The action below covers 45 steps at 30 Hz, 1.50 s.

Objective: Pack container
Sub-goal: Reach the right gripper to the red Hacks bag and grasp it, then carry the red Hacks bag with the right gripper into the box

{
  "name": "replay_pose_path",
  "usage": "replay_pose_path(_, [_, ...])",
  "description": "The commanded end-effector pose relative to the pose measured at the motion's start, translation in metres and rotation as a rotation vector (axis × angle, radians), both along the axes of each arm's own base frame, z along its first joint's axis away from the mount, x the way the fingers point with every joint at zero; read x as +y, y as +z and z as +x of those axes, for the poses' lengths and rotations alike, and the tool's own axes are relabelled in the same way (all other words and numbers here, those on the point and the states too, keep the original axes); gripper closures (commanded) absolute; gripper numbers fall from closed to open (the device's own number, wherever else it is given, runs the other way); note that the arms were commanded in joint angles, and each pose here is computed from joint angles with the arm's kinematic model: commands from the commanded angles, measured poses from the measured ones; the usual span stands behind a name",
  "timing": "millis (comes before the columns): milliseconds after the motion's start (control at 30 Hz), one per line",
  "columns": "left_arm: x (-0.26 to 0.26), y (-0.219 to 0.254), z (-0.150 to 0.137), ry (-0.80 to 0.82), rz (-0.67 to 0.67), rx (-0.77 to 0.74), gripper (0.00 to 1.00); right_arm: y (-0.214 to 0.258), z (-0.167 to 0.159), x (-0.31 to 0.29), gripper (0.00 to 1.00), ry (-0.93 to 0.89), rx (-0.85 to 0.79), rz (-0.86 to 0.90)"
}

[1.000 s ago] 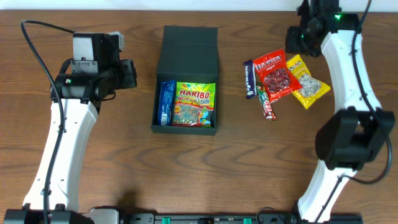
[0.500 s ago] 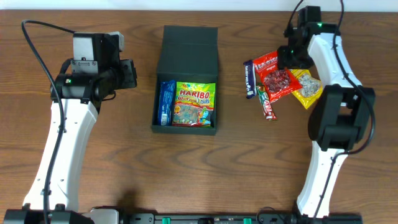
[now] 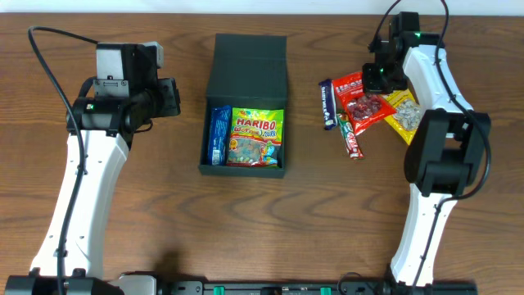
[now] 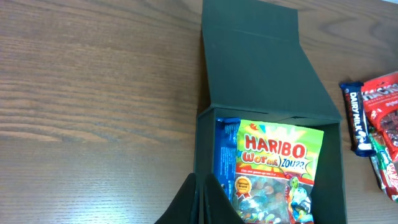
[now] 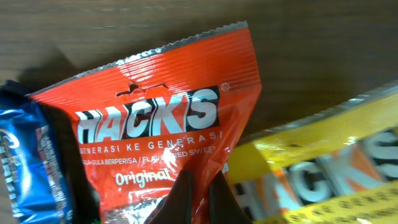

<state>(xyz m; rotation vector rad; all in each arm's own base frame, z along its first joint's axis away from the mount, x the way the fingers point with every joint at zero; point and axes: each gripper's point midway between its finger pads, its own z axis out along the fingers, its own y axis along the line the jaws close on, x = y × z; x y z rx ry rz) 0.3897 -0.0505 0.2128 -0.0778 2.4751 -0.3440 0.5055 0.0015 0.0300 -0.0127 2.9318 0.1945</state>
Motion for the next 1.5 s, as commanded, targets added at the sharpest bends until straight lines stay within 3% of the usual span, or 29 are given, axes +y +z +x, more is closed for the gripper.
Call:
replay_pose_path(0, [-0.001, 0.011, 0.002, 0.002, -0.008, -0.025, 0.94, 0.018, 0.009, 0.015, 0.99, -0.033, -0.028, 0.138])
replay_pose_path(300, [0.0, 0.011, 0.002, 0.003, -0.008, -0.024, 0.94, 0.164, 0.038, 0.018, 0.98, -0.124, -0.325, 0.196])
replay_pose_path(467, [0.0, 0.011, 0.002, 0.008, -0.012, -0.022, 0.94, 0.225, 0.019, 0.042, 0.99, -0.164, -0.399, 0.251])
replay_pose_path(600, [0.0, 0.011, 0.002, 0.008, -0.012, -0.023, 0.94, 0.243, -0.012, 0.106, 0.99, -0.181, -0.302, 0.408])
replay_pose_path(800, [0.0, 0.011, 0.002, 0.01, -0.008, -0.024, 0.94, 0.205, -0.056, 0.201, 0.99, -0.237, -0.05, 0.492])
replay_pose_path(1067, [0.0, 0.01, 0.0, 0.01, -0.008, -0.016, 0.94, 0.127, -0.098, 0.25, 0.99, -0.424, 0.178, 0.454])
replay_pose_path(1267, [0.0, 0.009, 0.0, 0.01, -0.008, -0.012, 0.94, 0.093, -0.117, 0.269, 0.99, -0.537, 0.23, 0.417])
replay_pose_path(1467, [0.0, 0.009, -0.001, 0.01, -0.008, -0.008, 0.94, 0.083, -0.122, 0.273, 0.99, -0.607, 0.14, 0.307])
